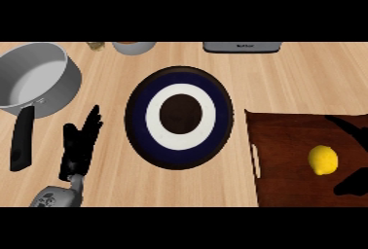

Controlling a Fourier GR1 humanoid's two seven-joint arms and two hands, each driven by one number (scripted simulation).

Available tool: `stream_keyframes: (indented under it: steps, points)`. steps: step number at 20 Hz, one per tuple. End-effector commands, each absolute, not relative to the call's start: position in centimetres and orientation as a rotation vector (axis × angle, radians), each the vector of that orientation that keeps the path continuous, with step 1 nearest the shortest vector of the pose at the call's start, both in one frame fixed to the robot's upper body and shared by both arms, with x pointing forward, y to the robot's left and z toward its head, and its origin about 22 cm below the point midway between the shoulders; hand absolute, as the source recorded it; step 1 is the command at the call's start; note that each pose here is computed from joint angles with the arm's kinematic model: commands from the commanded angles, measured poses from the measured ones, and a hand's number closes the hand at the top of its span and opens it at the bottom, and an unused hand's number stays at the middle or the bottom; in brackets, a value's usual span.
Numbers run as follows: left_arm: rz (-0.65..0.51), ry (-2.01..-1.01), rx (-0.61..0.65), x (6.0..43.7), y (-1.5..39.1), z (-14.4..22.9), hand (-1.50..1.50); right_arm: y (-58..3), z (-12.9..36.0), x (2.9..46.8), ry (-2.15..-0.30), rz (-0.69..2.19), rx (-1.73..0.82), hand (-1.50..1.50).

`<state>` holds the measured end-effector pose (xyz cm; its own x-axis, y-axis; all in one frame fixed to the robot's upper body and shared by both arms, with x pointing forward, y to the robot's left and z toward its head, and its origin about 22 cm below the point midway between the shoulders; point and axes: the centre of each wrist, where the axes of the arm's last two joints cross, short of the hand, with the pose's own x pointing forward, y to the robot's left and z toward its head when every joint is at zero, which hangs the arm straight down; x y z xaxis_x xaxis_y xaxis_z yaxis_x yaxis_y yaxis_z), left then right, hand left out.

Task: Pick the lemon from the tray and place it in the plate

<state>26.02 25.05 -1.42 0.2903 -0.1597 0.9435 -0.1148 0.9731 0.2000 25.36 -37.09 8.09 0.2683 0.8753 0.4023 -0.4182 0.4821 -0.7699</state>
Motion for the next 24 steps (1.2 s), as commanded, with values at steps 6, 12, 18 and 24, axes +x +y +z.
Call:
stream_keyframes:
  steps: [6, 12, 18, 24]
  points:
    - [-0.027, -1.281, 0.245, 24.9, 27.3, -1.2, 0.0, -37.3, 6.1, 26.0, -0.912, 0.94, -0.556, -1.5]
    - [-0.036, -1.299, 0.27, 24.4, 25.7, -0.8, 0.0, -35.8, 4.8, 24.7, -0.891, 0.952, -0.555, -1.5]
    - [-0.013, -1.288, 0.255, 26.4, 24.8, 0.8, 0.0, -34.4, 4.5, 27.1, -0.905, 1.027, -0.585, 1.5]
    - [-0.047, -1.278, 0.238, 24.2, 26.3, -0.4, 0.0, -35.9, 2.5, 25.5, -0.978, 1.043, -0.65, 1.5]
